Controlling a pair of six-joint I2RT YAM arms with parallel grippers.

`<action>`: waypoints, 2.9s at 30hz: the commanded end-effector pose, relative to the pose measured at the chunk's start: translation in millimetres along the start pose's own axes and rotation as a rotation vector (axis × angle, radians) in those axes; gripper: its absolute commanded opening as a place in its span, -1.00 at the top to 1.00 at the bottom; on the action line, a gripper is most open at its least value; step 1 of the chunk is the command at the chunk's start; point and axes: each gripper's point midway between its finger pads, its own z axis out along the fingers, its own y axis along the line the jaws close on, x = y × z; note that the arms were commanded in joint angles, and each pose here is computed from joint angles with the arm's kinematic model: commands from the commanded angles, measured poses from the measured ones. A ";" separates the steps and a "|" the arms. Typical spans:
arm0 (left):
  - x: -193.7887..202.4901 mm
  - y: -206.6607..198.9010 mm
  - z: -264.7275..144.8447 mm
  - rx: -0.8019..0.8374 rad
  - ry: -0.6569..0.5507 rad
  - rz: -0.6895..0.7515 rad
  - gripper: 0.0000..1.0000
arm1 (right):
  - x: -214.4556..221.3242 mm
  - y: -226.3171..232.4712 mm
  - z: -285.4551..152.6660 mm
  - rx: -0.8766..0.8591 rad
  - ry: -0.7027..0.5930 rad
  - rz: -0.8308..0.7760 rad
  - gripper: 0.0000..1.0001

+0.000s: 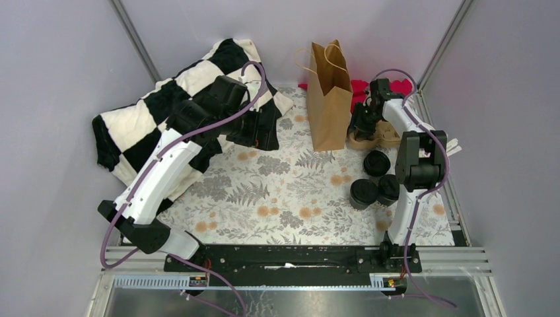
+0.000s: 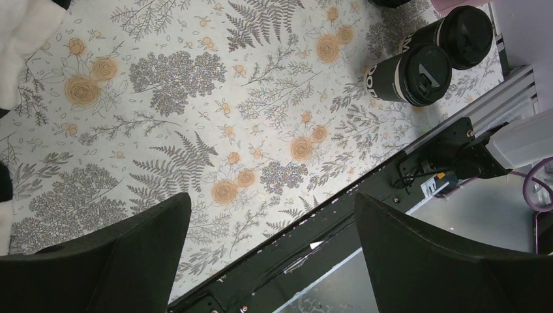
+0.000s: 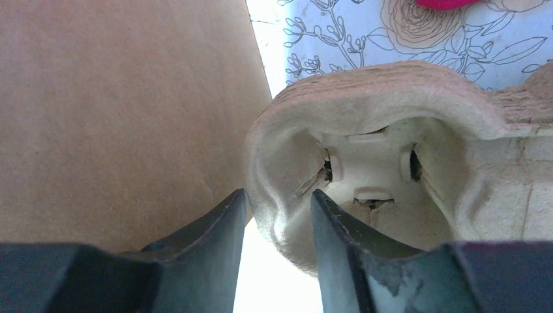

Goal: Pack the takeout coffee

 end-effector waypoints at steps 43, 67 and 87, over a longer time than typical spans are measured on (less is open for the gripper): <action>-6.5 0.1 -6.2 0.002 -0.029 0.024 -0.98 | -22.4 8.3 -54.5 -0.026 -0.084 -0.037 0.50; -2.5 -0.9 -7.0 0.008 -0.022 0.007 -0.98 | -6.3 -7.5 -52.0 0.272 -0.073 -0.206 0.60; -22.3 -7.3 -17.0 0.010 -0.098 -0.040 -0.98 | -66.4 125.6 -278.2 -0.216 -0.713 -0.278 0.67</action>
